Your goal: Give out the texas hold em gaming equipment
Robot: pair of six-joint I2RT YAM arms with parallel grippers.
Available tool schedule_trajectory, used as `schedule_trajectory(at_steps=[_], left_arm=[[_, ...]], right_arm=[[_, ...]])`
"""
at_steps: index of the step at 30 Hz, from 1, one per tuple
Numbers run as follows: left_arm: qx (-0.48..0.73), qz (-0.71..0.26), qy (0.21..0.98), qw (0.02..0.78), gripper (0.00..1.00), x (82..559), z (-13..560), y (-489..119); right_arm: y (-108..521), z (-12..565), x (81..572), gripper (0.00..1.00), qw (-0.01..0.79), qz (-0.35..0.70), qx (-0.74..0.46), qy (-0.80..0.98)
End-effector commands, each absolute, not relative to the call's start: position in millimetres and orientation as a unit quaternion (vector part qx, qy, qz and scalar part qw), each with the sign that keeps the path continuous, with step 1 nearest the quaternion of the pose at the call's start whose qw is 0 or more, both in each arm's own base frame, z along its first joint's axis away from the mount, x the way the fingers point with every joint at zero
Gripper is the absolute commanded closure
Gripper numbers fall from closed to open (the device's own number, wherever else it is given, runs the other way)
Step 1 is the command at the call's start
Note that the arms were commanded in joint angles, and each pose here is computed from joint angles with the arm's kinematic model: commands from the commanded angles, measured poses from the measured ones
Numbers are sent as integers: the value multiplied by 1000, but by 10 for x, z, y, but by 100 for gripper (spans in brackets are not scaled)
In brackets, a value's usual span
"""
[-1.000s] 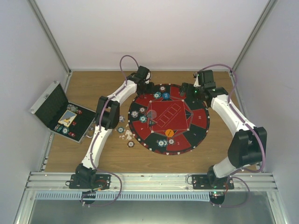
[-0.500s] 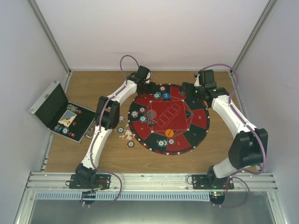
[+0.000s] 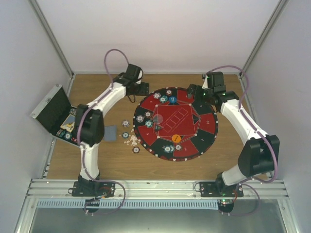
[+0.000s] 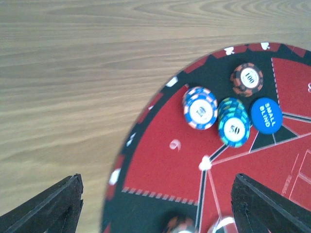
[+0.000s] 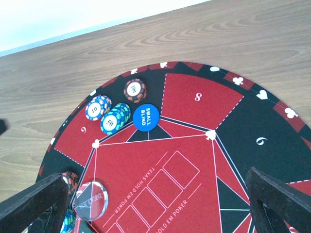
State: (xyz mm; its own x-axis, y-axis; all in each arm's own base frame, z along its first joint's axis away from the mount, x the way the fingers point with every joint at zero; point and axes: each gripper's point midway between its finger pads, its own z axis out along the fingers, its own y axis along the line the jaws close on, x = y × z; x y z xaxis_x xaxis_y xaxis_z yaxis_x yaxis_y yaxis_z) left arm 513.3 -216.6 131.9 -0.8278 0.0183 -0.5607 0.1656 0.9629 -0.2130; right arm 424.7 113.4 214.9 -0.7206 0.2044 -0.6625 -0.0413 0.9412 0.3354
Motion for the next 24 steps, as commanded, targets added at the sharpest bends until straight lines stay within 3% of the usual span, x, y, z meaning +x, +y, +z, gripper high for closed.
schedule_trajectory(at_steps=[1,8,24], left_arm=[[48,-65,952,295,16,4769,1340,-1712],[33,-3,974,223,22,4115,893,-1255],[47,-2,986,158,28,3717,532,-1165]], right_arm=[[1263,2132,4306,0,371,179,21,911],[1379,2063,4378,0,358,193,2,913],[1485,1959,4320,0,343,198,-3,918]])
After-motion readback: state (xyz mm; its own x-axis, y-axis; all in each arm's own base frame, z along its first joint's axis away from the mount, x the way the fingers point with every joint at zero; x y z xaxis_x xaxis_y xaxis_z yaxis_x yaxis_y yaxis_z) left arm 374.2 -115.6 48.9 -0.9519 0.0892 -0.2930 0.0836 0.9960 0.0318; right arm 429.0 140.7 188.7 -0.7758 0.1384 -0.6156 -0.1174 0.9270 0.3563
